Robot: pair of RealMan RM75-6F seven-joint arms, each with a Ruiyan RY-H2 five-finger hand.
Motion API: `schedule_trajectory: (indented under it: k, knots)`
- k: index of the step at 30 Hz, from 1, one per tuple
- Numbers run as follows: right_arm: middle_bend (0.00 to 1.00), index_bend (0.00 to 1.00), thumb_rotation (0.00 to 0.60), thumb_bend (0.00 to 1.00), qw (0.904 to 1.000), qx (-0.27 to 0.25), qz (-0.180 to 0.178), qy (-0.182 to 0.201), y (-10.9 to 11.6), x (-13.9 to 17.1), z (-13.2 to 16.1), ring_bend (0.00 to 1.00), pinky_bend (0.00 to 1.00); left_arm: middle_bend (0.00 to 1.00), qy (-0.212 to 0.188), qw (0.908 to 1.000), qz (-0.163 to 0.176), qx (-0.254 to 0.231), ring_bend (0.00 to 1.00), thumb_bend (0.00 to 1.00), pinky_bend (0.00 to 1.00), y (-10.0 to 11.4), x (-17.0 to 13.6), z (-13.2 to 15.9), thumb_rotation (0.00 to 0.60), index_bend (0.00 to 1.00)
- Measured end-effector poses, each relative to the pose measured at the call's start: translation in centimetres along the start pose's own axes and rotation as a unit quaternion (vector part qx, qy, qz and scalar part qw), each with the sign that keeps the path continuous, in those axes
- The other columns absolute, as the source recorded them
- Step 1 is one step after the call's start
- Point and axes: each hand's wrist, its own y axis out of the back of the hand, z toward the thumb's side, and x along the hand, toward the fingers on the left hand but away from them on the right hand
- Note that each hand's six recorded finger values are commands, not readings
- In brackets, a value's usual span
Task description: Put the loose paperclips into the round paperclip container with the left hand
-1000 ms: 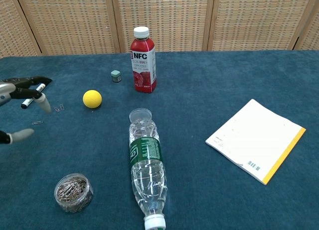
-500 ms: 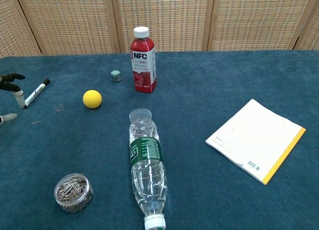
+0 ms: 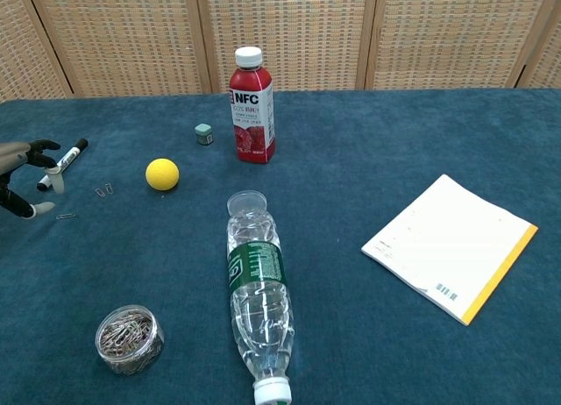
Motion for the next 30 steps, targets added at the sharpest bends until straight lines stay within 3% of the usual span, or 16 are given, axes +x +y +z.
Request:
schedule_trajectory:
  k: [30]
  knots:
    - [0.00,0.00,0.600,0.00,1.0000,0.004,0.007,-0.004,-0.4,-0.2,-0.1,0.00,0.00,0.00,0.003,0.9998,-0.018,0.007,0.00,0.37,0.00,-2.0,0.5,0.7,0.600,0.51]
